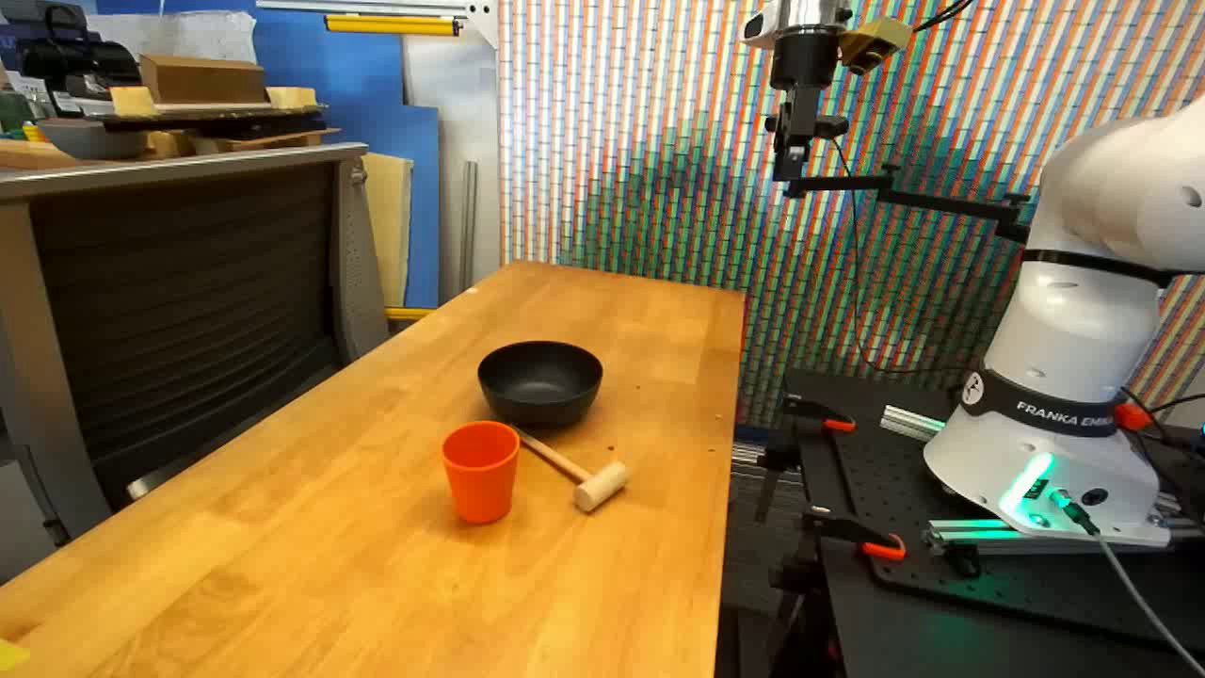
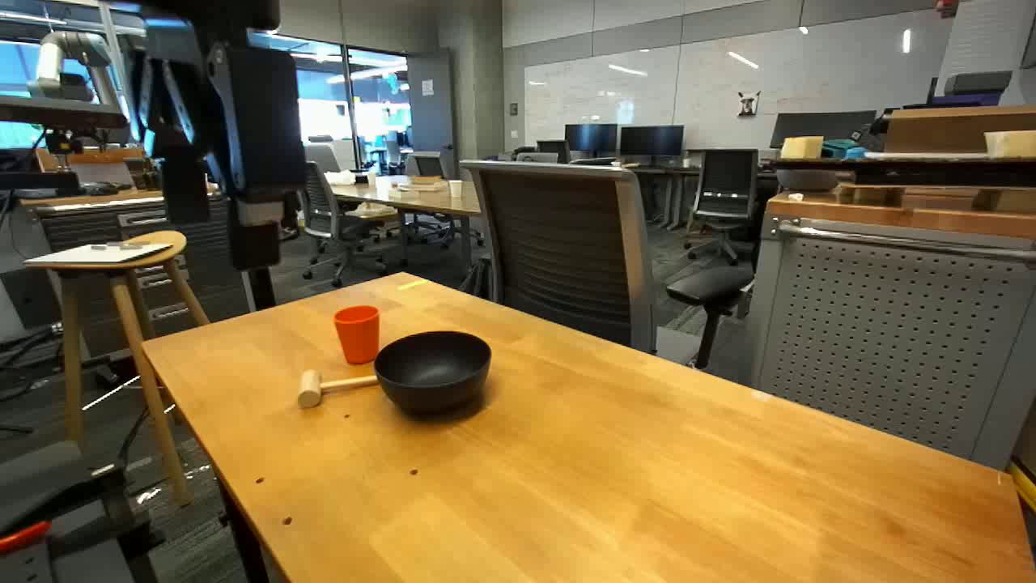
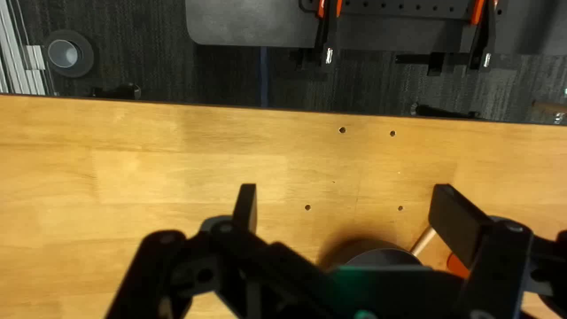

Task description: Put the cup in the bowl

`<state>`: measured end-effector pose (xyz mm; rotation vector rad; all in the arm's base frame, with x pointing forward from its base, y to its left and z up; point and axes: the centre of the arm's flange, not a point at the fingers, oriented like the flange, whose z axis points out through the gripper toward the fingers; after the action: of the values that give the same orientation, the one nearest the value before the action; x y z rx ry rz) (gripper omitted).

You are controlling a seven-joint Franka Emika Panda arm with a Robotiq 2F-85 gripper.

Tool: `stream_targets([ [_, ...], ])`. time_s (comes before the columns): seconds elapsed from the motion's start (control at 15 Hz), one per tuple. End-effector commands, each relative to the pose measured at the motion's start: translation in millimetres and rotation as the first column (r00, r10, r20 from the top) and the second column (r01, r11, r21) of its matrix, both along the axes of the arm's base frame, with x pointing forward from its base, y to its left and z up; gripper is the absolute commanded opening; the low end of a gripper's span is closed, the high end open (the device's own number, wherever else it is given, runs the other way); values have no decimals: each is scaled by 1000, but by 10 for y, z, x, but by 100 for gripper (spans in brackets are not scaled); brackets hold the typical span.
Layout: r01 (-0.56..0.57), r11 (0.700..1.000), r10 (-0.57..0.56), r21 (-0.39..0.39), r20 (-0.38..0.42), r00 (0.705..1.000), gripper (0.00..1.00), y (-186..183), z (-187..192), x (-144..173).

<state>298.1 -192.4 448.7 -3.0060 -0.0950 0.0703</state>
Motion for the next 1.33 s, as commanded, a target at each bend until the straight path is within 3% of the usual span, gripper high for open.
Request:
stream_targets([
  [0.0,0,1000,0,-1,1,1000,100,-2,5,2],
  [0.33,1,1000,-1,-1,3,1000,100,-4,12,2],
  [0.47,-46,999,47,14,-36,998,100,48,-92,383],
  [0.67,-149,989,149,16,-96,984,100,412,-338,978],
  [0.93,-317,948,309,-13,-198,930,100,1055,-714,1680],
  [1.27,-482,875,453,-45,-277,847,100,1788,-1116,2570],
])
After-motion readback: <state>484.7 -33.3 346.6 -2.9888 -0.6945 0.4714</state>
